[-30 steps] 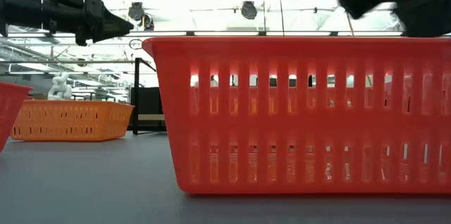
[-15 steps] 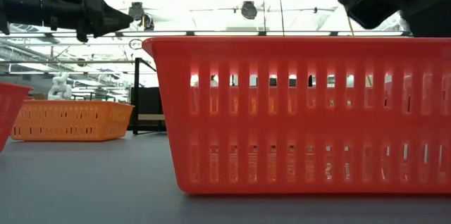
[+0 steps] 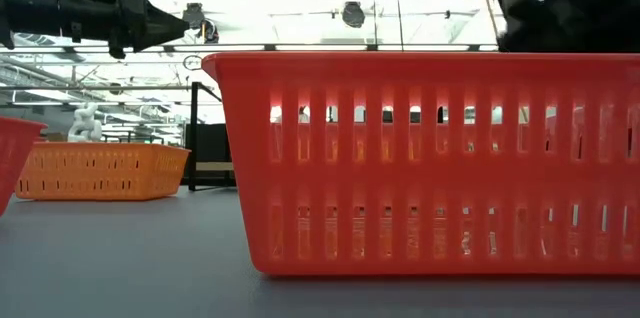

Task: Stack baskets on shelf by color
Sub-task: Put the right red bin on the shelf

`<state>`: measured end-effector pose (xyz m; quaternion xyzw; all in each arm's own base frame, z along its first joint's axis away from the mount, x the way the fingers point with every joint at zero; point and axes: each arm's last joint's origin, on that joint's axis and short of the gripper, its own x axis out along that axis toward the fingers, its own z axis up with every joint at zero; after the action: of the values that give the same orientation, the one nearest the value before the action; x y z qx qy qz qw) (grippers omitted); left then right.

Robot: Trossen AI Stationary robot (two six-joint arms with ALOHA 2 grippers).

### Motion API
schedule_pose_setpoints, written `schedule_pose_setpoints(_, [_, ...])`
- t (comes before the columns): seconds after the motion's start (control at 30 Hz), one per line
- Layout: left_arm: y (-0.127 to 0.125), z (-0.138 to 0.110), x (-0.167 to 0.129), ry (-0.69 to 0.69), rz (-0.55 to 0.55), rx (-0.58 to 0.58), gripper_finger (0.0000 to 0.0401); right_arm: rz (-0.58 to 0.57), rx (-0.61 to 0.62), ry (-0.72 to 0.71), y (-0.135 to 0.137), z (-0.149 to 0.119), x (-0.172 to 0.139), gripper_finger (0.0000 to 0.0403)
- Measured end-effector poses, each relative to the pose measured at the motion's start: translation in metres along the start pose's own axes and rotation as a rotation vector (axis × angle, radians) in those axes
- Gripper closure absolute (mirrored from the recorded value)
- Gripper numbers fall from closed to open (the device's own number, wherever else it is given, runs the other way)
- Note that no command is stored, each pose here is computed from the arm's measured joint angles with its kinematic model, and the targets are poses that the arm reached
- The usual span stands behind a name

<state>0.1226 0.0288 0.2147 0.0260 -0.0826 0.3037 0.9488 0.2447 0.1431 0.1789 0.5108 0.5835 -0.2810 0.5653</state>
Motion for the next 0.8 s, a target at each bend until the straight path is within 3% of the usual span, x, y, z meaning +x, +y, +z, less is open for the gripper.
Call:
schedule_pose_setpoints(0.13, [0.000, 0.000, 0.000, -0.001, 0.000, -0.011, 0.0249, -0.014, 0.037, 0.017, -0.003, 0.001, 0.003, 0.0322])
schedule_pose_setpoints(0.27, [0.000, 0.001, 0.000, -0.008, 0.001, -0.023, 0.0249, 0.007, -0.010, 0.011, 0.004, 0.005, -0.008, 0.0390])
schedule_pose_setpoints(0.5, [0.000, 0.001, 0.000, -0.010, 0.000, -0.024, 0.0249, -0.143, -0.079, -0.114, 0.015, 0.013, -0.071, 0.0399])
schedule_pose_setpoints(0.8, [0.000, 0.002, 0.000, -0.016, 0.001, -0.051, 0.0249, -0.134, -0.275, -0.374, 0.050, 0.049, -0.167, 0.0401])
